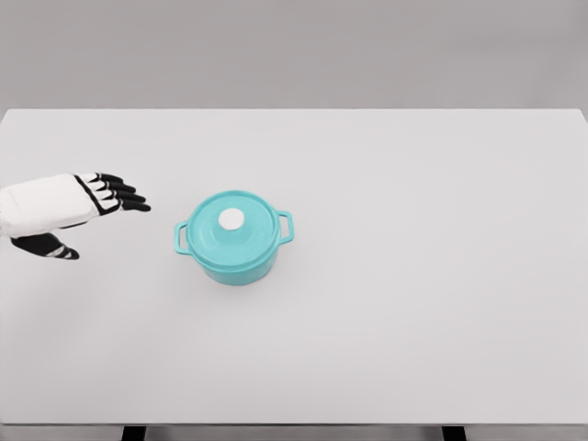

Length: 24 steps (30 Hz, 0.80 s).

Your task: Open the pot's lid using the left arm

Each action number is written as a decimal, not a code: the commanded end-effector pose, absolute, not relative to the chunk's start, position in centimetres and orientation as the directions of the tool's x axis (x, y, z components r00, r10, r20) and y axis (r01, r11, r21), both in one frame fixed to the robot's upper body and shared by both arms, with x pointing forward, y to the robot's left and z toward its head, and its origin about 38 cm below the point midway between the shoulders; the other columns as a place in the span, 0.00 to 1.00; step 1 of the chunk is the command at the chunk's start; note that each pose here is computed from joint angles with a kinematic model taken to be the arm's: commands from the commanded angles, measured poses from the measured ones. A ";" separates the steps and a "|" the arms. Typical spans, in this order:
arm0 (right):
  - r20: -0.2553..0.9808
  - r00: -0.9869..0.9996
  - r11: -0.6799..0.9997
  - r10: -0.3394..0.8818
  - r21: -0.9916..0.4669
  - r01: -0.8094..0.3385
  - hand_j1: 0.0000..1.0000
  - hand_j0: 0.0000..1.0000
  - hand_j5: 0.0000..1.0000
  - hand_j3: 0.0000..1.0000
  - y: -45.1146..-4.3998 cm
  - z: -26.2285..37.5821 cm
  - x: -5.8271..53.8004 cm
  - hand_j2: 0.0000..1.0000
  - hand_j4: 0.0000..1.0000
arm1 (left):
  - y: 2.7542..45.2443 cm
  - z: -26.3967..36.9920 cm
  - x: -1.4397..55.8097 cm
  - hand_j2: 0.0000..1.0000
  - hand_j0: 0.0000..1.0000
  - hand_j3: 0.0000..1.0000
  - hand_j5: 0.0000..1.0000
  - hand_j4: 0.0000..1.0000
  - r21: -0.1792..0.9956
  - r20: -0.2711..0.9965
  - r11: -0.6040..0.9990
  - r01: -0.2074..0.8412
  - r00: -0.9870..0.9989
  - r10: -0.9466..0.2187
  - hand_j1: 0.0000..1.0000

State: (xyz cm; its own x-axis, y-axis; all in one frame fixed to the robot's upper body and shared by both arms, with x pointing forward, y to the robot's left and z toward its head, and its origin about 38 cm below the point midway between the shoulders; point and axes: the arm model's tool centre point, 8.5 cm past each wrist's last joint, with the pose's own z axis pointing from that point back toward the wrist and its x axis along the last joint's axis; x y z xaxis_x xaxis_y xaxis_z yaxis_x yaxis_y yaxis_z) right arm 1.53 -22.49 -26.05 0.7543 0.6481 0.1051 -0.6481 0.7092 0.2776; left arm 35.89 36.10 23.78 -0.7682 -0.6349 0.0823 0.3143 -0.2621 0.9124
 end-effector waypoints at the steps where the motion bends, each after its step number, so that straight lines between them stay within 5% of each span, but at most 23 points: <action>1: 0.106 0.755 0.710 0.647 0.278 -0.647 1.00 1.00 1.00 1.00 -22.5 -26.0 1.5 1.00 1.00 | 35.8 23.6 35.8 1.00 1.00 1.00 1.00 1.00 0.912 0.089 -0.259 0.317 -0.771 -0.630 1.00; 12: 0.072 0.760 0.715 0.645 0.293 -0.635 1.00 1.00 1.00 1.00 -22.7 -26.1 -0.3 1.00 1.00 | 37.5 23.7 37.4 1.00 1.00 1.00 1.00 1.00 0.894 0.000 -0.331 0.303 -0.738 -0.675 1.00; 17: 0.072 0.760 0.715 0.645 0.293 -0.635 1.00 1.00 1.00 1.00 -22.7 -26.1 -0.3 1.00 1.00 | 29.3 23.7 37.1 1.00 1.00 1.00 1.00 1.00 0.900 0.044 -0.364 0.241 -0.880 -0.472 1.00; 19: 0.072 0.760 0.715 0.645 0.294 -0.634 1.00 1.00 1.00 1.00 -22.7 -26.1 -0.3 1.00 1.00 | 28.6 22.8 39.5 1.00 1.00 1.00 1.00 1.00 0.858 0.075 -0.423 0.292 -0.885 -0.460 1.00; 24: 0.072 0.760 0.715 0.645 0.294 -0.634 1.00 1.00 1.00 1.00 -22.7 -26.1 -0.3 1.00 1.00 | 22.7 27.9 42.2 1.00 1.00 1.00 1.00 1.00 0.905 -0.023 -0.405 0.130 -0.936 -0.351 1.00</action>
